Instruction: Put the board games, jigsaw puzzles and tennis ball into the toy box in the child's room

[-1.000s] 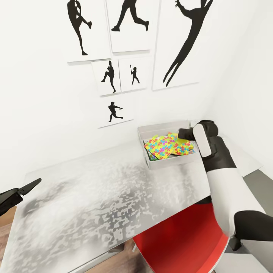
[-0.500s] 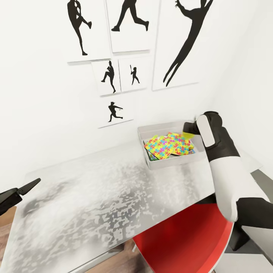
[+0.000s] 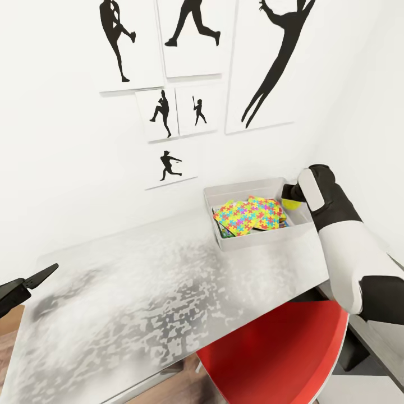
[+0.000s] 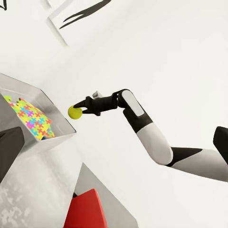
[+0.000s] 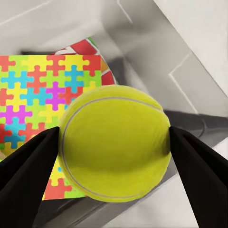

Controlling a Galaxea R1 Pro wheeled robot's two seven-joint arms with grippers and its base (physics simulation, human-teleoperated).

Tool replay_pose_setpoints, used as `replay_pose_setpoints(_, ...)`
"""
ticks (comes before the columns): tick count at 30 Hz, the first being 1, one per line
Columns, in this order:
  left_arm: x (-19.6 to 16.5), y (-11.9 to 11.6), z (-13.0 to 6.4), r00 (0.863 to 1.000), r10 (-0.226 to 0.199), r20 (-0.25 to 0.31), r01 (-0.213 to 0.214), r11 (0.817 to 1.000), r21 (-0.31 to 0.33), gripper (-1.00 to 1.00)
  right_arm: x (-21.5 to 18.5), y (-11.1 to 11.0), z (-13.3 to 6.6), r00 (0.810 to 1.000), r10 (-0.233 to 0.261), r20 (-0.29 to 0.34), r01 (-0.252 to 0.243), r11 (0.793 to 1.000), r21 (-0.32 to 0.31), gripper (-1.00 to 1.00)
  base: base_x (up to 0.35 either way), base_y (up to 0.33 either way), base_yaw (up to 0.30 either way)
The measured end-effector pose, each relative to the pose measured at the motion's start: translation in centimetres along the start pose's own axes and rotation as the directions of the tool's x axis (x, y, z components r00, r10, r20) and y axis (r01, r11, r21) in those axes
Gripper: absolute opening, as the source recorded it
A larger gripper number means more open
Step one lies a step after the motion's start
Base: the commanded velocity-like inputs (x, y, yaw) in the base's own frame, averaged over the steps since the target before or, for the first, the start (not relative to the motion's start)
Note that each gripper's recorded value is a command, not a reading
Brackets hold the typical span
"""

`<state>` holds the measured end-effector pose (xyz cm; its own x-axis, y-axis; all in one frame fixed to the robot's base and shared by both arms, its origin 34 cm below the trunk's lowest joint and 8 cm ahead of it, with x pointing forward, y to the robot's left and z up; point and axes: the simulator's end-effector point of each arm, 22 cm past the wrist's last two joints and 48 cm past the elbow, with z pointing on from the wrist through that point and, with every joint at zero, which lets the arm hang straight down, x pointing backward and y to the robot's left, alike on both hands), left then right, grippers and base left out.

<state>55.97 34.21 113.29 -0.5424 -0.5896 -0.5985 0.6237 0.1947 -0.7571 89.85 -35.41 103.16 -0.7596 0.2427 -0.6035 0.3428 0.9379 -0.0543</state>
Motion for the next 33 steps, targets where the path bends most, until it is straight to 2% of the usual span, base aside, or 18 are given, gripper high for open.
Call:
replay_pose_setpoints(9,0.0,0.0,0.0,1.0,0.0,0.0,0.0,1.0,0.0,1.0,0.2,0.4,0.1,1.0,0.003,-0.007,-0.003,1.0,-0.016,-1.0,0.0,0.0,0.0)
replay_pose_setpoints(20,0.0,0.0,0.0,1.0,0.001,-0.001,-0.001,1.0,-0.001,1.0,-1.1,0.3,-0.5,1.0,0.008,0.013,-0.008,1.0,-0.015,-1.0,0.0,0.0,0.0)
replay_pose_setpoints(27,0.5,0.5,0.0,1.0,0.004,-0.024,-0.005,1.0,-0.022,1.0,-1.2,0.3,-0.5,1.0,0.007,0.015,-0.007,1.0,-0.014,-1.0,0.0,0.0,0.0)
replay_pose_setpoints(33,-0.1,0.4,-0.5,1.0,0.022,-0.011,-0.022,0.999,-0.033,1.0,-0.9,0.1,-0.3,1.0,0.006,0.006,-0.006,1.0,-0.009,-1.0,0.0,0.0,0.0)
